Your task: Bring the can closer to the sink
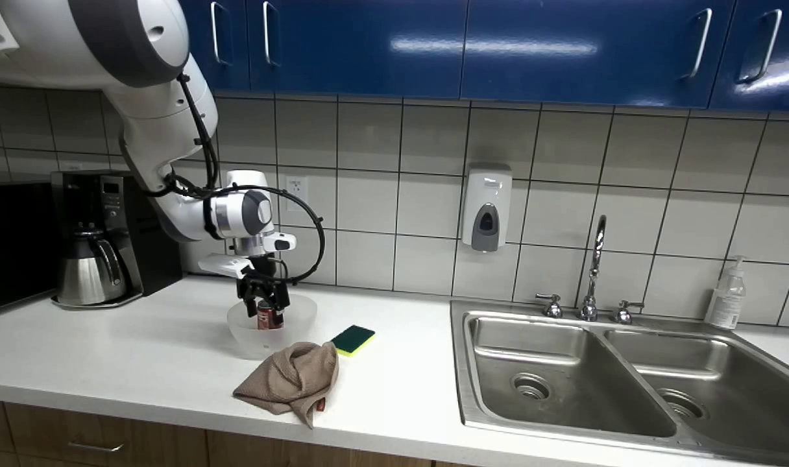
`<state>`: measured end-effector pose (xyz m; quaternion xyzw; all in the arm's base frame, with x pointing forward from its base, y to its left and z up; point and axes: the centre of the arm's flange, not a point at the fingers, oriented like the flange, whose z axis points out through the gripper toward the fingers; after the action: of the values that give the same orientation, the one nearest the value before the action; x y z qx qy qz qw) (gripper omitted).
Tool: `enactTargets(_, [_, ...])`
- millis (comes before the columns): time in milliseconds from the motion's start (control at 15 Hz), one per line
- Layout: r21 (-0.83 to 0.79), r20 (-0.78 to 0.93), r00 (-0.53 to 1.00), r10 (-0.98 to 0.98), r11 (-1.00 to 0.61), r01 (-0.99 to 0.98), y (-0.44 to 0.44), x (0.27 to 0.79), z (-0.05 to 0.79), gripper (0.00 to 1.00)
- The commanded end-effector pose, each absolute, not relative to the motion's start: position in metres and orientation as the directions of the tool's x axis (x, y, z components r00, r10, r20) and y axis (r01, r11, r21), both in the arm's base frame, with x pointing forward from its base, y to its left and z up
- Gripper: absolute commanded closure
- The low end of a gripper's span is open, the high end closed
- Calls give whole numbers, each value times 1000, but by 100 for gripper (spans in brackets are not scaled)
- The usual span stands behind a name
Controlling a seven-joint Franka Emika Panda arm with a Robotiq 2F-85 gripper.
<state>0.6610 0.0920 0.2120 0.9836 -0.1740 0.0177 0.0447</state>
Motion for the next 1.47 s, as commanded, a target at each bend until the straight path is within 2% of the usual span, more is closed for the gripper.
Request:
enactTargets(0, [83,60,938,-340,-935,-345,91,668,213,0])
enactTargets(1000, [77,59,937,-346,-934,-350,87,663,209,0])
enactTargets(1067, [72,58,937,-344,-935,-348,88,662,209,25])
enactTargets(1133, [71,59,937,-344,-935,-348,88,662,208,26])
enactTargets(1400, [47,66,934,-352,-934,-355,90,661,210,58])
